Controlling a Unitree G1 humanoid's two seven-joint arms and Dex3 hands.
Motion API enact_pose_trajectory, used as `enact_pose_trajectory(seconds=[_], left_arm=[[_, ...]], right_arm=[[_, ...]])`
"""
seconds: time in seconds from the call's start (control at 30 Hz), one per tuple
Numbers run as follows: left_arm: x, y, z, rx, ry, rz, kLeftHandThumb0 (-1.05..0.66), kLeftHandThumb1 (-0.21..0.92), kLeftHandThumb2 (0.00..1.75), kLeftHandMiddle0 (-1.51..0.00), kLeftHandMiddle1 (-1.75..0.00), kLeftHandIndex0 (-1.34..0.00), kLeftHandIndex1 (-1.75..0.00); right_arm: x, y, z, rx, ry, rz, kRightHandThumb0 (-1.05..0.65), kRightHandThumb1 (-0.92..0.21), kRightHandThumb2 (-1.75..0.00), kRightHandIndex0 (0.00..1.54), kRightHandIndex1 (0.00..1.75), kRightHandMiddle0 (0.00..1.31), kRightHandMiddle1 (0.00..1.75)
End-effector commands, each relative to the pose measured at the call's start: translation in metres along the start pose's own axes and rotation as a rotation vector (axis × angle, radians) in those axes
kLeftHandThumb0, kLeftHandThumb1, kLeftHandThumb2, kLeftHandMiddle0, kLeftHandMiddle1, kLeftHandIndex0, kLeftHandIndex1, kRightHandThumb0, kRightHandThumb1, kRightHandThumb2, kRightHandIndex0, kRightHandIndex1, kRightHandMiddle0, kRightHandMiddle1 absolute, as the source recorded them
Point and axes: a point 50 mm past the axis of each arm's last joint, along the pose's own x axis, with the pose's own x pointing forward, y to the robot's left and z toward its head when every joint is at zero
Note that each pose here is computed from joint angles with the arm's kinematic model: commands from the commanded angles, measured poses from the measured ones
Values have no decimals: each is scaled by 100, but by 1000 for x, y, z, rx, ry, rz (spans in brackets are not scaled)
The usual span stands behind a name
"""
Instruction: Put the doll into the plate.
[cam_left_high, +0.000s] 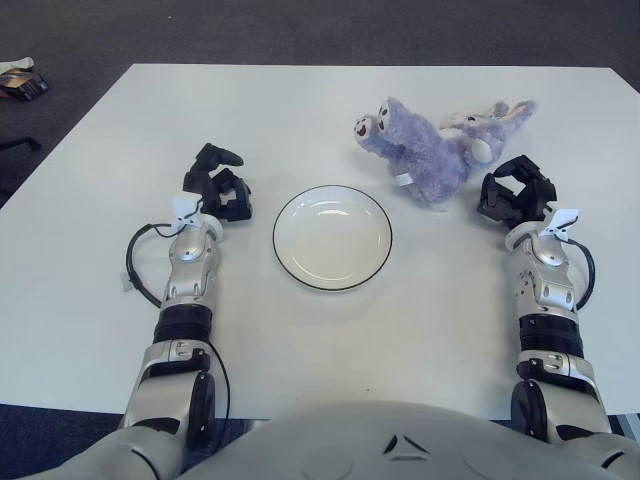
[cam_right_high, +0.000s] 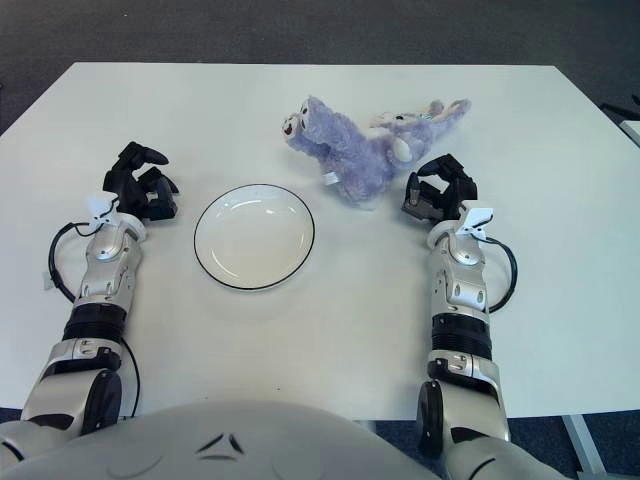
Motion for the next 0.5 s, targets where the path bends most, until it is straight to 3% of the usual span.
enact_pose_trajectory(seconds=[0.0,0.47], left_arm=[[-16,3,-20,-27,95,1,-1,16,152,-75,-175,-48,-174],[-2,-8,4,-59,42,-86,-1,20,145,-72,-171,-46,-175]], right_arm=[[-8,-4,-13,-19,66,-10,-46,-39,-123,103,175,56,175],[-5,-4,5,-97,-15,-11,-46,-39,-122,103,175,55,175]])
